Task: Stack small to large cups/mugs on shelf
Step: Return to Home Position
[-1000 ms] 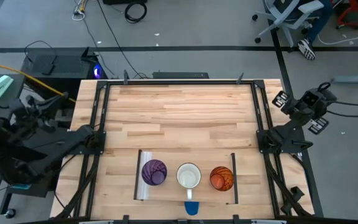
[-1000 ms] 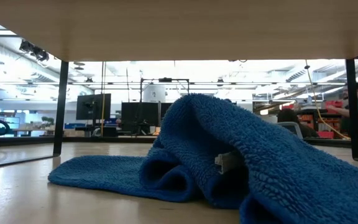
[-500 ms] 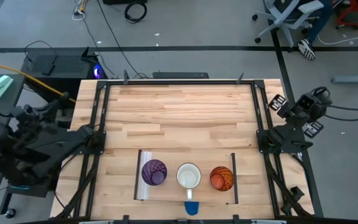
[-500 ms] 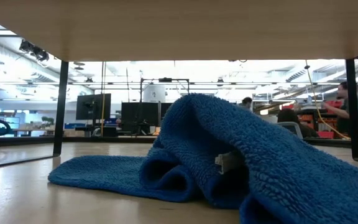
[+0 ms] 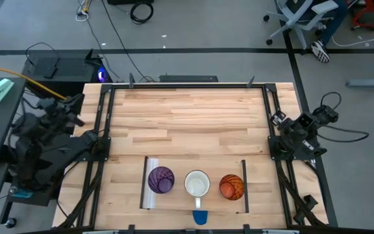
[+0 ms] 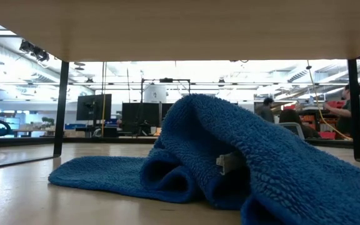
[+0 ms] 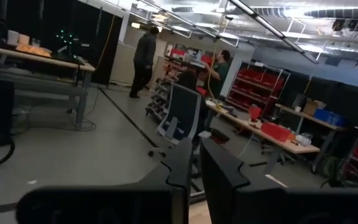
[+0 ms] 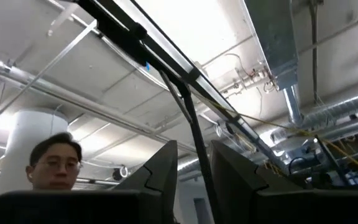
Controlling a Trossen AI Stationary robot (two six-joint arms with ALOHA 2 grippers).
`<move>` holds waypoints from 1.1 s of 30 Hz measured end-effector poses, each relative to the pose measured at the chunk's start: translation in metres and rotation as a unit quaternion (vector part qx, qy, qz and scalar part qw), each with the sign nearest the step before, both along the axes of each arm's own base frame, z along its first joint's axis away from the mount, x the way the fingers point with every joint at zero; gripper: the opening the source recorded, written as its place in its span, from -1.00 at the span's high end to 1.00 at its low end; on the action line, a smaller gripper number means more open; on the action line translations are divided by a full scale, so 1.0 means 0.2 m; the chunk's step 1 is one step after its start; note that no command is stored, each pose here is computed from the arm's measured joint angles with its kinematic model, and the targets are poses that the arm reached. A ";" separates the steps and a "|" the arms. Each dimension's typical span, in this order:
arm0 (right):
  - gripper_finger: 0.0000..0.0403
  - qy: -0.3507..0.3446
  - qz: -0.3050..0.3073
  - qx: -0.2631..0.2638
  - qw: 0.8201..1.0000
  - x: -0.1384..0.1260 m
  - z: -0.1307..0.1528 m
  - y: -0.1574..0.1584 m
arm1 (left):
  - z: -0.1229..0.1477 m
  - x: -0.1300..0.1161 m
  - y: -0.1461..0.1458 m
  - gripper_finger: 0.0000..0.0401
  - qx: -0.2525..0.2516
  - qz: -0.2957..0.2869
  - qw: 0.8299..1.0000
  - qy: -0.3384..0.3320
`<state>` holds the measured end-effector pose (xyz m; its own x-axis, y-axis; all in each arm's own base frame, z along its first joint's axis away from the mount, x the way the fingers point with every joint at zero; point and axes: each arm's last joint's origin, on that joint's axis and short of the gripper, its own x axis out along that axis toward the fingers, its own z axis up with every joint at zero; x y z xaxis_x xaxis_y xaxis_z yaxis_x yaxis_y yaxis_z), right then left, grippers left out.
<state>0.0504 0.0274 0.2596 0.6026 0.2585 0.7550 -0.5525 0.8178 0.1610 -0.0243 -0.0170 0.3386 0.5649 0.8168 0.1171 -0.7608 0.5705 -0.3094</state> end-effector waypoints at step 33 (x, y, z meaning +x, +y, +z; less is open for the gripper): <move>0.49 0.125 -0.209 0.012 0.970 0.15 -0.19 -0.17 | -0.56 0.41 0.38 0.85 0.014 -0.078 0.994 -0.074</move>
